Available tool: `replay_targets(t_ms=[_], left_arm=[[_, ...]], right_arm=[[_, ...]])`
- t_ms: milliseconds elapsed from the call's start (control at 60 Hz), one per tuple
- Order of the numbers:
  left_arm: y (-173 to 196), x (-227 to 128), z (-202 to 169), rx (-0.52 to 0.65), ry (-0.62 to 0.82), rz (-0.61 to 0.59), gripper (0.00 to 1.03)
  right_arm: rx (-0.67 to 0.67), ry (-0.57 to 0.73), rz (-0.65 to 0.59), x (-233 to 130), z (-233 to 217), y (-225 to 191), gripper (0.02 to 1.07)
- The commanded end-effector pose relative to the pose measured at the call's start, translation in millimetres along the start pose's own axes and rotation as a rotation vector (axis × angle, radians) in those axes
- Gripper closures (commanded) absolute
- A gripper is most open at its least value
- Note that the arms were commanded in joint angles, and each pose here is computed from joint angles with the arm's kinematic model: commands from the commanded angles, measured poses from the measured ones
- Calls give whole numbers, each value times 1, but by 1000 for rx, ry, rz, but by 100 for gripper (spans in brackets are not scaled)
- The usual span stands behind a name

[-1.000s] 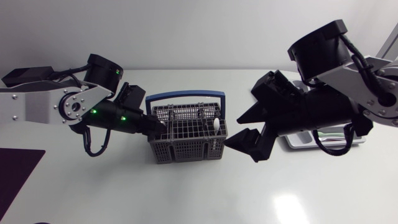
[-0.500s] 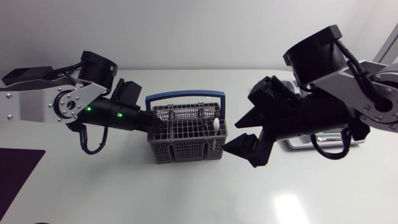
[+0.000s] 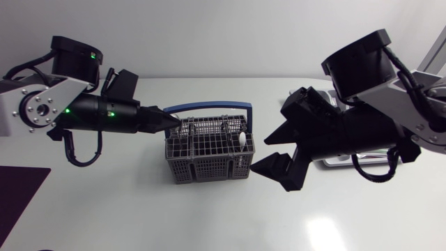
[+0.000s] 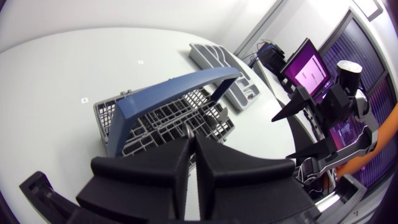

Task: Unload the cutlery basket into the drawer organizer.

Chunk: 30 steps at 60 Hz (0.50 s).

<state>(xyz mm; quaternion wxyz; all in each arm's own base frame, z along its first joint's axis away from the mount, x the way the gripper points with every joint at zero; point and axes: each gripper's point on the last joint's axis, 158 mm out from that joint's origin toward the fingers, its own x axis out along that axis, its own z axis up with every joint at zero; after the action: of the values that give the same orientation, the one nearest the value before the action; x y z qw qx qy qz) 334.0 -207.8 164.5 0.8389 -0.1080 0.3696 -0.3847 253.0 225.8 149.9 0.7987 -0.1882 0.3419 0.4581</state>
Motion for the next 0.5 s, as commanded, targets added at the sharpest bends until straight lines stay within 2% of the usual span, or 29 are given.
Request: replay_targets(t_ms=[0,483], left_arm=[[-14,-14,14,-1,-46,-31,99],[-37,-45,39,33,-140,-69,99]], right_arm=[[2,4,3,2,-8,6,10],[-96,-67,-47,-5,7,13,10]])
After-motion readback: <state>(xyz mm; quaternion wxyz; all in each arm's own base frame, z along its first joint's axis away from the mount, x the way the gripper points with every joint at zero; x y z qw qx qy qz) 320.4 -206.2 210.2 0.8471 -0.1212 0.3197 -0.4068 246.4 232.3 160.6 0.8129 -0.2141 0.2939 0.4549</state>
